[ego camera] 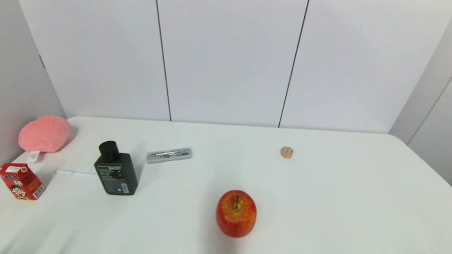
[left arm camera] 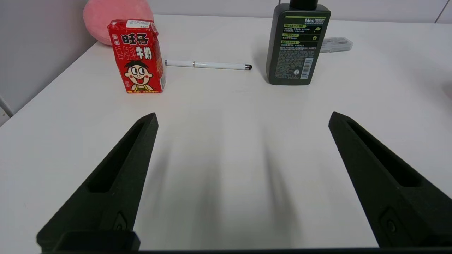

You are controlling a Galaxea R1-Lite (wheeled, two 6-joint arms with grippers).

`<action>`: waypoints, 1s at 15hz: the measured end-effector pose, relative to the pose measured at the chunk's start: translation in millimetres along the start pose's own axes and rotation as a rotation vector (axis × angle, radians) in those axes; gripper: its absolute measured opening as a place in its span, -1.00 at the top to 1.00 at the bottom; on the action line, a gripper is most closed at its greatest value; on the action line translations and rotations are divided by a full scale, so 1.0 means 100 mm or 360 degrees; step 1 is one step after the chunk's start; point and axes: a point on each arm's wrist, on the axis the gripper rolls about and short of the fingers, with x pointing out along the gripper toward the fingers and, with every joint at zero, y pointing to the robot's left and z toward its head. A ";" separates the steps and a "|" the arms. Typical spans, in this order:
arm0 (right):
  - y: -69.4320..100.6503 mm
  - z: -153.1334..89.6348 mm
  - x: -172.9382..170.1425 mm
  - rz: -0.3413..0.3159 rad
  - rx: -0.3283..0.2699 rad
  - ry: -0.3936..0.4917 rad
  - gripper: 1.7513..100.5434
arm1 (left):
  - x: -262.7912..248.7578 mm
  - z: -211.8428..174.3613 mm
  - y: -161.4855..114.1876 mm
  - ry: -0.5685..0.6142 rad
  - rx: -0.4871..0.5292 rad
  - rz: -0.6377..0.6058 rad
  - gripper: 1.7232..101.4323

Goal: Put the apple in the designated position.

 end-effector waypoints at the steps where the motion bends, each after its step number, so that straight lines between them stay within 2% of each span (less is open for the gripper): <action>1: 0.00 0.00 0.00 -0.0001 0.0000 0.0000 -0.95 | 0.00 0.00 0.00 0.0000 0.0001 -0.0001 -0.93; 9: 0.00 0.00 0.00 0.0000 0.0000 0.0000 -0.95 | 0.01 0.01 0.00 0.0017 0.0022 0.0002 -0.93; 11: 0.00 0.00 0.00 -0.0001 0.0001 0.0001 -0.95 | 0.03 0.17 -0.01 0.0022 0.0084 -0.0040 -0.93; 13: 0.00 0.00 0.00 0.0000 0.0000 0.0000 -0.95 | 0.10 0.45 -0.02 0.0038 0.0191 -0.0208 -0.93; 15: 0.00 0.00 0.00 -0.0001 0.0000 0.0000 -0.95 | 0.26 0.78 -0.06 0.0076 0.0316 -0.0511 -0.93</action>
